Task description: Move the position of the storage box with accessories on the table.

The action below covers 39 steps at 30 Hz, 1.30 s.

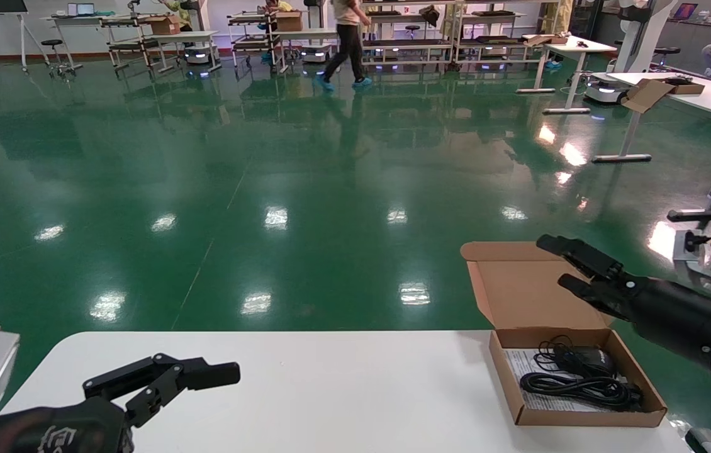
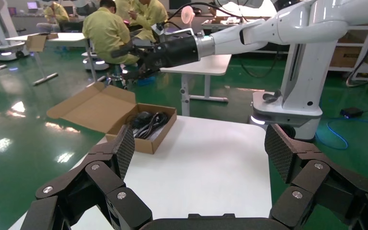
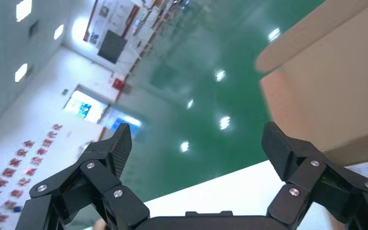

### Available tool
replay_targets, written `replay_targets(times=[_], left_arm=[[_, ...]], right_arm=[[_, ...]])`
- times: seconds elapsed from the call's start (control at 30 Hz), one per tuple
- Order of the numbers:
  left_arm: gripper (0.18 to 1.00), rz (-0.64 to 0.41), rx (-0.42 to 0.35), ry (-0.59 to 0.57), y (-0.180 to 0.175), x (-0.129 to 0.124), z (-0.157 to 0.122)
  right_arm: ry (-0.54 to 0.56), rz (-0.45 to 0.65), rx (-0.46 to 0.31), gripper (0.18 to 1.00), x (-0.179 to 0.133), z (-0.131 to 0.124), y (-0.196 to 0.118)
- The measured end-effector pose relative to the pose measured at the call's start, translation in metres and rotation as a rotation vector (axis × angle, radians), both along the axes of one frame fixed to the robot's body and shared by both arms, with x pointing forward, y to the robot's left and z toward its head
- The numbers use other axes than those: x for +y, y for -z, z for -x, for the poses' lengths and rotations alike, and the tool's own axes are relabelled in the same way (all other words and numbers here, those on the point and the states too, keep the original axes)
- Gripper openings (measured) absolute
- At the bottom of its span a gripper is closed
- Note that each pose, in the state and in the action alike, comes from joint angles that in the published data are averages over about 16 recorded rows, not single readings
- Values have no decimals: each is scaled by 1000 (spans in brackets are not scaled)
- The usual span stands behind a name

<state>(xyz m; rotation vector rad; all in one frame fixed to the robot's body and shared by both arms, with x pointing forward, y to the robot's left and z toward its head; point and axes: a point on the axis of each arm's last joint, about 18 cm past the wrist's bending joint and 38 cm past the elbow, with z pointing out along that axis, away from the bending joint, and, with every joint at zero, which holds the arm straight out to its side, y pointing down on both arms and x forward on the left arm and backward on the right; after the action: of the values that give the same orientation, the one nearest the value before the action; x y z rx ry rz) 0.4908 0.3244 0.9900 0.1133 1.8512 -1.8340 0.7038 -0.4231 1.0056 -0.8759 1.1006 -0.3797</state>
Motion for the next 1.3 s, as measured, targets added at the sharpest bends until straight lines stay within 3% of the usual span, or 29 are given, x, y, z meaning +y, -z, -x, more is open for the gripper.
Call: replay_targets(times=[0.23, 0.6, 1.3], left_arm=[[1000, 0, 0, 0, 0, 0, 0], [1000, 0, 0, 0, 0, 0, 0], [1000, 0, 0, 0, 0, 0, 0]], right_arm=[[-40, -82, -11, 998, 6, 1, -3], [-109, 2, -52, 1001, 21, 10, 1], [-397, 255, -316, 1001, 73, 74, -1]])
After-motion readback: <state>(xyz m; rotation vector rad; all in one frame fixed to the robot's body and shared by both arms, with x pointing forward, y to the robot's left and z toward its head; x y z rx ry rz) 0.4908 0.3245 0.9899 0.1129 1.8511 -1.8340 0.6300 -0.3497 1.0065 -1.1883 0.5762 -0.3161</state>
